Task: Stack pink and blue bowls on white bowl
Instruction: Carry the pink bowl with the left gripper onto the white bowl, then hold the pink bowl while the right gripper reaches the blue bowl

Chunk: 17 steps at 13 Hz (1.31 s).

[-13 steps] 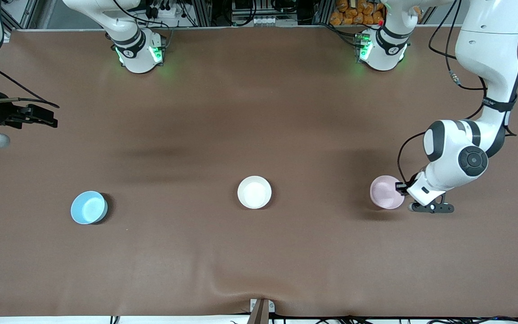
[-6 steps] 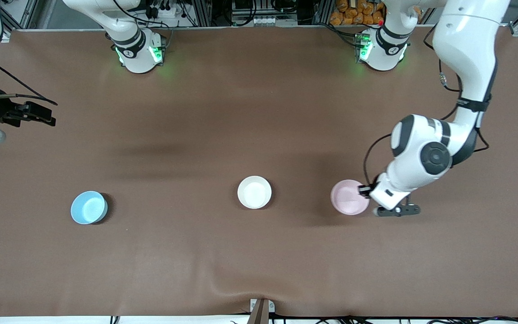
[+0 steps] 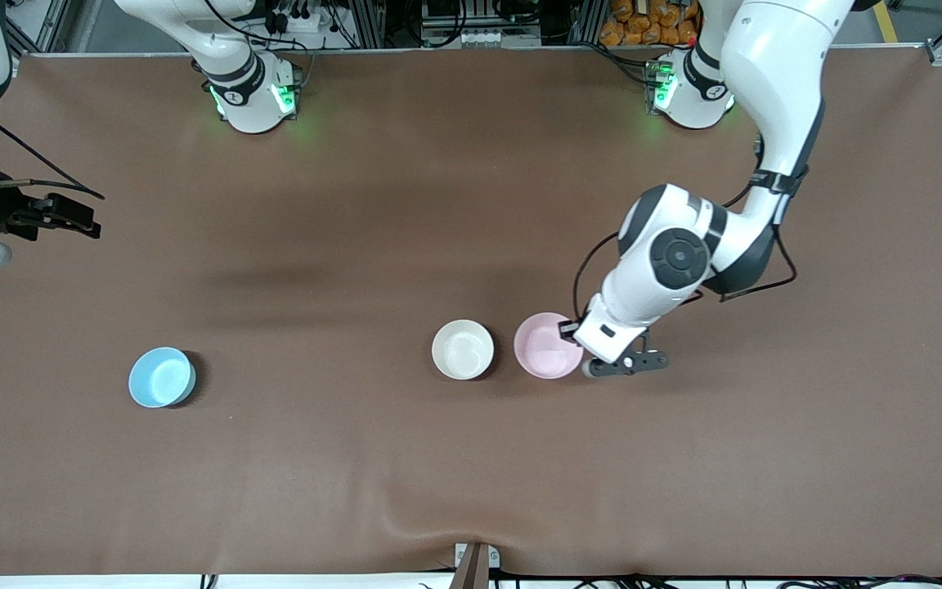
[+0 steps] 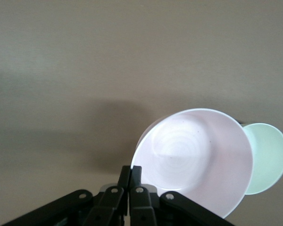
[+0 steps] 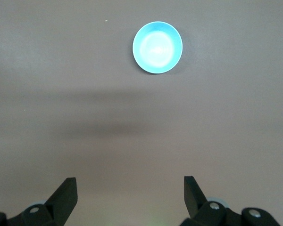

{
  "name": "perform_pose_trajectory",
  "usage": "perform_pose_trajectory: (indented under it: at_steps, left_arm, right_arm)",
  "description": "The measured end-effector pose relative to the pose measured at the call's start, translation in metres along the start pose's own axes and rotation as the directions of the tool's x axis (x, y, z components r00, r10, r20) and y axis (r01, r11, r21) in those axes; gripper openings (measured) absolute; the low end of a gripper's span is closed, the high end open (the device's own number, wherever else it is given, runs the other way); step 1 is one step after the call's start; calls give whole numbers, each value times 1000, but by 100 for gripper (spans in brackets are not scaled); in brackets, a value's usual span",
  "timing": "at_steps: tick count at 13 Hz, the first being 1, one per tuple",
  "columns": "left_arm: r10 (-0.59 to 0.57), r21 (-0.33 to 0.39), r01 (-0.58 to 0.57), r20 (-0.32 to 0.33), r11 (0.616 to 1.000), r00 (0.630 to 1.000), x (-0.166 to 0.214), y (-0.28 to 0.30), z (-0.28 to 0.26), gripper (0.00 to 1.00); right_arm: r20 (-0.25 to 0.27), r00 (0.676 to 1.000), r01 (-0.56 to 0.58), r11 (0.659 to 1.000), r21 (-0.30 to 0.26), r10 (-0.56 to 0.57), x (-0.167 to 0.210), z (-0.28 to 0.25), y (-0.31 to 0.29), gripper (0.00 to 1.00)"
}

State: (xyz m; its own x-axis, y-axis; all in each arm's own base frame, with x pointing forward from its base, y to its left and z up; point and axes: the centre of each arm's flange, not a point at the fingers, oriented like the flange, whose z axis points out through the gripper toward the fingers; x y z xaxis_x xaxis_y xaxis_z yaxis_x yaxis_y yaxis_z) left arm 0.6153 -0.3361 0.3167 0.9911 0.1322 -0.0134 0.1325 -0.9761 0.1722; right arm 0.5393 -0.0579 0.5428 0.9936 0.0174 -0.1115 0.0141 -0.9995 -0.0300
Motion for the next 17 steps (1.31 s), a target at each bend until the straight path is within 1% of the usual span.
perform_pose_trajectory:
  at_steps: [2,5,8,11,13,16,17]
  left_arm:
    - [-30,-49,32,28,998,999,-3,24,10,3]
    - [-65,-73,67,35,995,997,-16,70,26,3]
    - [-48,-84,50,34,995,998,-24,90,36,3]
    - [-61,-110,62,14,992,998,-32,104,54,3]
    - [-59,-109,60,18,992,998,-36,107,71,3]
    - [-59,-124,59,4,991,998,-37,109,83,3]
    - [-58,-128,58,0,990,998,-37,110,84,3]
  right_arm:
    - [-2,1000,-3,1000,0,3,-1,-1,2,100]
    - [-1,1000,-12,1000,2,12,-3,-1,7,100]
    - [22,1000,-16,1000,5,16,-5,3,9,100]
    - [50,997,-63,998,13,62,-6,17,36,100]
    - [58,996,-71,997,11,71,4,33,42,100]
    - [39,997,-69,998,2,69,28,63,44,100]
    - [40,997,-71,997,-1,71,34,72,45,100]
